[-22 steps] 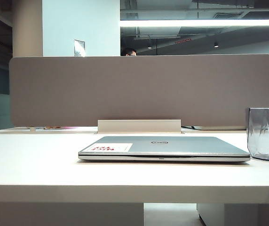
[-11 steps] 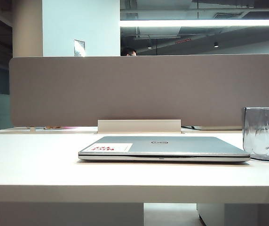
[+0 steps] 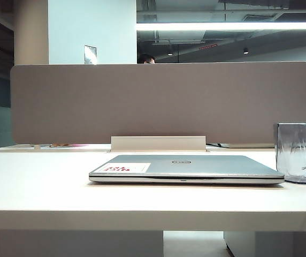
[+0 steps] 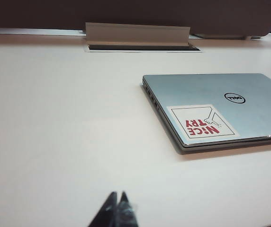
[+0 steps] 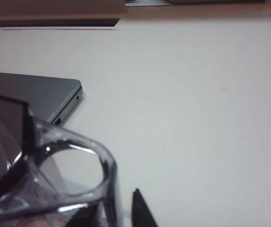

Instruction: Pick up the water cup and place it on the right side of the laptop.

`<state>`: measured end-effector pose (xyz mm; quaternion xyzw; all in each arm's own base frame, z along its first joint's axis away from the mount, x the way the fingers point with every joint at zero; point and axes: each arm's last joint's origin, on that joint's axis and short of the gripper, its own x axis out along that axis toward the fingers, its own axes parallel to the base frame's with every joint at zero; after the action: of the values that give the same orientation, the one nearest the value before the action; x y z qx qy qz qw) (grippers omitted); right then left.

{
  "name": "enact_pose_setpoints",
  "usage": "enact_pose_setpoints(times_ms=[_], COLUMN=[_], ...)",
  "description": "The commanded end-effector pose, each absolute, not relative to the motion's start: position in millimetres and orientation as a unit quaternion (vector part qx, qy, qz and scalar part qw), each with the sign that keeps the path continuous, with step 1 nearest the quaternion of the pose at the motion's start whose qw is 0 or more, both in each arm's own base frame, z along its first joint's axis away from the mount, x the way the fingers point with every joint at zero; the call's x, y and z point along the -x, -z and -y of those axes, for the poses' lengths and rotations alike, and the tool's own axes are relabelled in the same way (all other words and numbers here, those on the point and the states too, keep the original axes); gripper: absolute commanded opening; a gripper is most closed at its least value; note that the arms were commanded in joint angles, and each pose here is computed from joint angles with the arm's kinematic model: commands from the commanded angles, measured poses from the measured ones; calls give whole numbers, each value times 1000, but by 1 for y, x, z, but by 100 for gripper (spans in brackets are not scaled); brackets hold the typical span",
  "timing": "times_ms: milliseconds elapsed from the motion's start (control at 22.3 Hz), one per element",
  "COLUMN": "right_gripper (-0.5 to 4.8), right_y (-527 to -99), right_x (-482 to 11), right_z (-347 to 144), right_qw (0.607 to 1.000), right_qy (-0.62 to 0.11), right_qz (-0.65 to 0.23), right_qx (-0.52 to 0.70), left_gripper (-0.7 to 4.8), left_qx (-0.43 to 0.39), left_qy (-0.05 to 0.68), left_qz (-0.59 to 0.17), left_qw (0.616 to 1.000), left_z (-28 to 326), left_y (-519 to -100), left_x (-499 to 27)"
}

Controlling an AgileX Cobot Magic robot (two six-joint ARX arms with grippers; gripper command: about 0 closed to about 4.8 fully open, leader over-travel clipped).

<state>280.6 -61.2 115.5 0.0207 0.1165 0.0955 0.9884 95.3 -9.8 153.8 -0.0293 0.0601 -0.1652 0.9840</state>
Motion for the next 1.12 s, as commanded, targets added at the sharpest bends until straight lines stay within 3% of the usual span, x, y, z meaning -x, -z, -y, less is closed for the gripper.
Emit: enact_pose_setpoints(times_ms=[45, 940, 1074, 1119], right_gripper=[110, 121, -9, -9], right_y=[-119, -123, -137, -140], right_x=[-280, -223, -198, -193], right_z=[61, 48, 42, 41], right_qw=[990, 991, 996, 997], right_qy=[-95, -60, -46, -42], right_qz=[-106, -113, -75, -64], right_qx=[-17, -24, -27, -23], left_gripper=[-4, -4, -4, -4], left_qx=[29, 29, 29, 29], left_qy=[168, 169, 169, 169], left_qz=[-56, -56, -57, -57], left_qw=[984, 984, 983, 984], left_z=[10, 10, 10, 10], left_y=[-155, -155, -155, -155], left_x=[-95, -95, -95, -95])
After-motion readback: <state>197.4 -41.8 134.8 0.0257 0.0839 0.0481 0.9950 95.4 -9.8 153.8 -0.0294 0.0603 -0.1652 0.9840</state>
